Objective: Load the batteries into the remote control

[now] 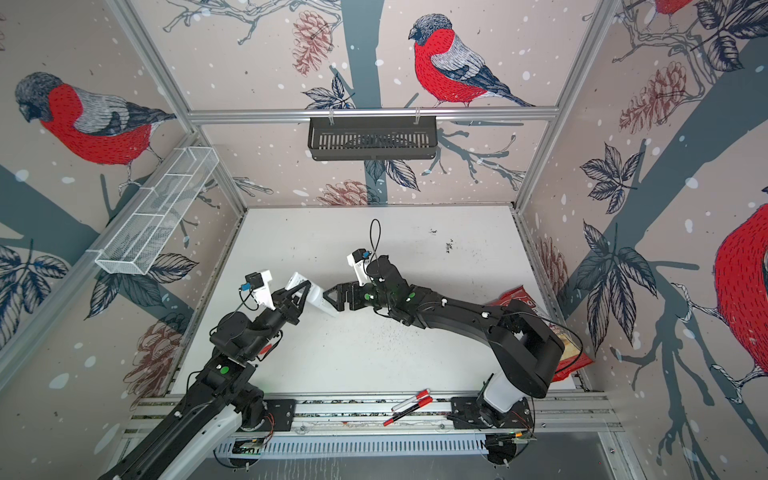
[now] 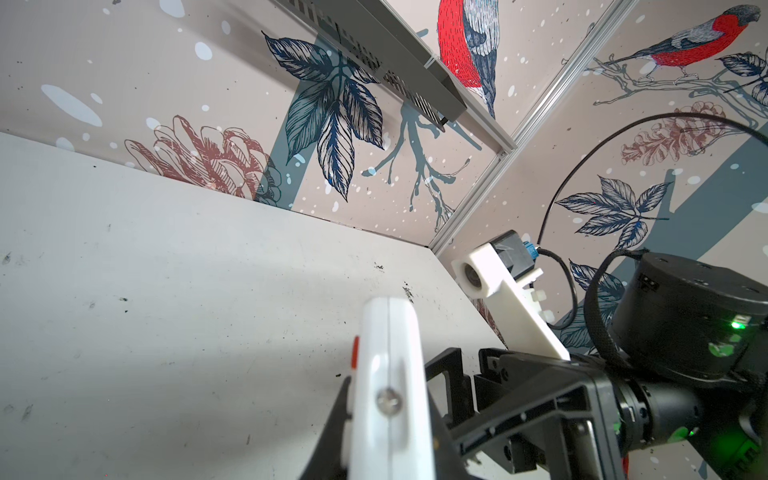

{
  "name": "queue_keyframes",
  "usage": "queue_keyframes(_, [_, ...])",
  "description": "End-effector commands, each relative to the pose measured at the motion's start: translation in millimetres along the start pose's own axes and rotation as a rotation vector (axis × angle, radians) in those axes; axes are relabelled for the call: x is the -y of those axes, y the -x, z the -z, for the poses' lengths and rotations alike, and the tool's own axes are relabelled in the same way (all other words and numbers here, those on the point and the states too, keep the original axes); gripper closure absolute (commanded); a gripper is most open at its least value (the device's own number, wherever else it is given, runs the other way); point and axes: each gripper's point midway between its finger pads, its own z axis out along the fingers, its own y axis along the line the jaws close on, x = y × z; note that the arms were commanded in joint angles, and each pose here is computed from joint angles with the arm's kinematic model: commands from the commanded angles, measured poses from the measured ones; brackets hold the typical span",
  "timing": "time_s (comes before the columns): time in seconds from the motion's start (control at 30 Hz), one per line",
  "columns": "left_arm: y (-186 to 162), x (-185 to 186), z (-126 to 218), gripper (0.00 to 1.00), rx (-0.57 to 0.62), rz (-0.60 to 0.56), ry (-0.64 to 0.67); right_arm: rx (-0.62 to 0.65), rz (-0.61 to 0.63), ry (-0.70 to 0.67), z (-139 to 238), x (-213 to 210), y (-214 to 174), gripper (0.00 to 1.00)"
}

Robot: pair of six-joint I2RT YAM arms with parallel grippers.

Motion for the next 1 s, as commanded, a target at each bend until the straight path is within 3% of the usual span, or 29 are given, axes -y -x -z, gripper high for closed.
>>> queue_keyframes(0.0, [13,9,1,1.0,0.046,-0.017,-0.031,0.017,0.013,0.049,-2,-11,4,0.0])
queue_keyframes(0.43, [17,15,4,1.0,0.061,-0.008,-0.059,-0.016,-0.029,0.045,-21,2,-9,0.0])
queue_keyframes(0.97, [15,17,6,1.0,0.062,-0.019,-0.075,-0.031,-0.146,-0.054,-26,41,-23,0.0])
